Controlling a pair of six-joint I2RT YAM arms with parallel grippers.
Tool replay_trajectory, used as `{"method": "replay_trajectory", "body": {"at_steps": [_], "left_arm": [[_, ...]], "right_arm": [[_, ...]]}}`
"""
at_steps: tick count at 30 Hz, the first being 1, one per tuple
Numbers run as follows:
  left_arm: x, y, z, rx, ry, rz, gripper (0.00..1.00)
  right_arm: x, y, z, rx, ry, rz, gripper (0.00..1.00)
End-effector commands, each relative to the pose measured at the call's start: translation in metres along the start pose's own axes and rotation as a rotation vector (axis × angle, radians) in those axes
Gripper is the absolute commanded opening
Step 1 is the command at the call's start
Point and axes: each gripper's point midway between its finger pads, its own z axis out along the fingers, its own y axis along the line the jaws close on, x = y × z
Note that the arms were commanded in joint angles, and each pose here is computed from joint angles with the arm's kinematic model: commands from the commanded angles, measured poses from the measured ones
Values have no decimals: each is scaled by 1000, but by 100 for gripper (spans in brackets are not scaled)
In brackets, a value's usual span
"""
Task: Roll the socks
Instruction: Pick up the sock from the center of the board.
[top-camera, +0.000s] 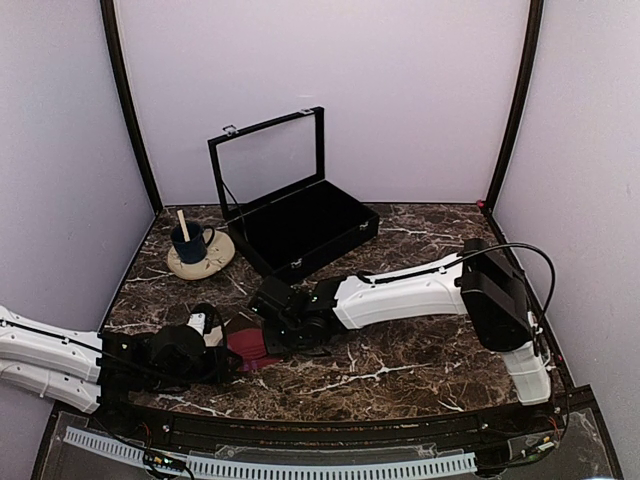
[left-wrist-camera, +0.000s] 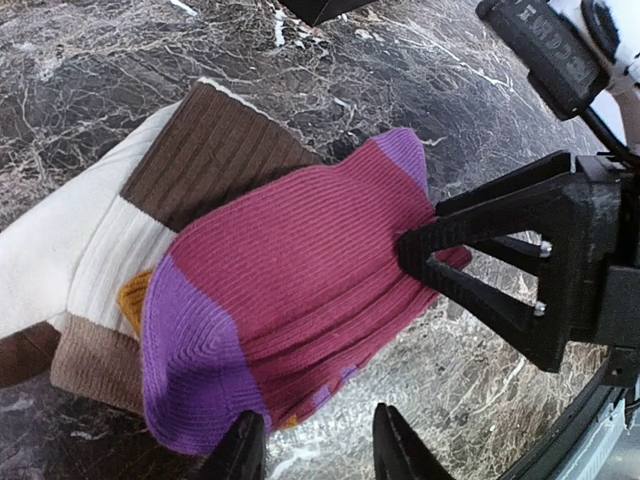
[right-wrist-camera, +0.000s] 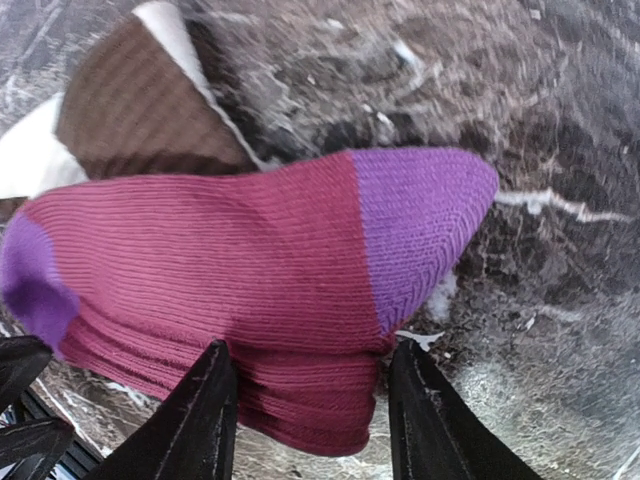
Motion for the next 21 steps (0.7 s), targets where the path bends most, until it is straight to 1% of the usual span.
{"method": "replay_trajectory", "body": {"at_steps": [1, 8, 11, 13, 16, 21], "left_arm": [[2, -2, 1, 36, 4, -15, 38], [-2, -9, -3, 65, -3, -7, 37], [-8, -13, -7, 72, -18, 1, 43], [-12, -16, -9, 76, -29, 4, 46], [-16, -19, -12, 86, -41, 10, 48], [-16, -20, -12, 81, -37, 14, 49]], "right_arm": [[7, -2, 4, 18, 33, 28, 47], [21, -18, 5, 60, 60, 43, 37], [22, -19, 2, 56, 56, 47, 32], [21, -19, -1, 49, 48, 48, 31], [19, -18, -4, 35, 35, 53, 31], [19, -17, -8, 14, 26, 53, 31]]}}
